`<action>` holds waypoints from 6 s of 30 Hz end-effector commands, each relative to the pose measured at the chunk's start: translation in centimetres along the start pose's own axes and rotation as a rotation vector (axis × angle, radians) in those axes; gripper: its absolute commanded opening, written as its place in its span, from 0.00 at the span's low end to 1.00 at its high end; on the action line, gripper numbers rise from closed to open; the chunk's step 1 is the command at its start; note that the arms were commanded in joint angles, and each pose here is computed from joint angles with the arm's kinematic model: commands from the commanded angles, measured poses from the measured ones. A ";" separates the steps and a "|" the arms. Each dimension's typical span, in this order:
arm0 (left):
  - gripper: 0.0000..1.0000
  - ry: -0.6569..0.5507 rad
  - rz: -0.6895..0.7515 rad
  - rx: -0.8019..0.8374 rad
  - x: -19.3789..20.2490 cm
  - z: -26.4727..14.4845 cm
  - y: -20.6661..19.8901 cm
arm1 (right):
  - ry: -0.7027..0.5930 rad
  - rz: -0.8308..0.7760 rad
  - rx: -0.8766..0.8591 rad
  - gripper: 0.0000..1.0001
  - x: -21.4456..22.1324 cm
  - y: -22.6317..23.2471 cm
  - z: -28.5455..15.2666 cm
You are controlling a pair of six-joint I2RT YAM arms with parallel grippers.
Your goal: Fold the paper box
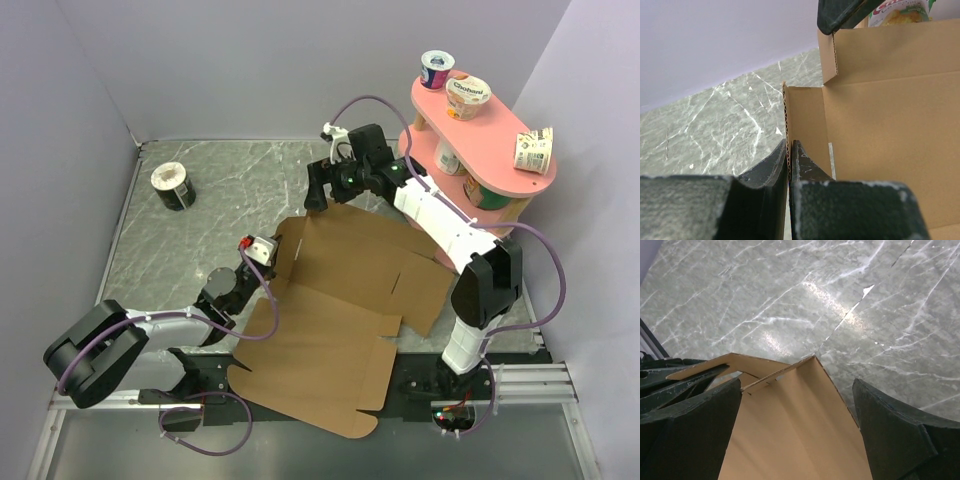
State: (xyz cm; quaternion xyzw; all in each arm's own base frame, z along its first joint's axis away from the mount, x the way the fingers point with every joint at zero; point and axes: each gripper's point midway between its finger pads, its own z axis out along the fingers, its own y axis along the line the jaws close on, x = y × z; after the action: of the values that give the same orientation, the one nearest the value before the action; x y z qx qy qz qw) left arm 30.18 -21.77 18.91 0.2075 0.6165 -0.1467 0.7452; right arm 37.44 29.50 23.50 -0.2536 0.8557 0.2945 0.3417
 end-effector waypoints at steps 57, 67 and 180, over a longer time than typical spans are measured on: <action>0.12 -0.129 -0.010 -0.005 -3.8 0.0 0.4 | 0.067 0.042 -0.163 0.45 4.8 -4.5 -0.8; 0.12 -0.129 -0.008 -0.005 -3.8 0.1 0.4 | 0.108 0.071 -0.255 0.43 5.6 -4.3 -0.2; 0.92 0.362 -0.697 0.053 9.6 1.0 3.4 | -0.390 -1.013 0.459 0.00 3.7 9.6 1.4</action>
State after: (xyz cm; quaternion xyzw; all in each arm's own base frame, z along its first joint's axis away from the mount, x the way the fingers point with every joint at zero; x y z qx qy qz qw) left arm 36.14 -18.40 9.50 0.0053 0.7811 -0.3660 0.5059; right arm 29.68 35.39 22.39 -0.5102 0.5900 -0.0836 0.6202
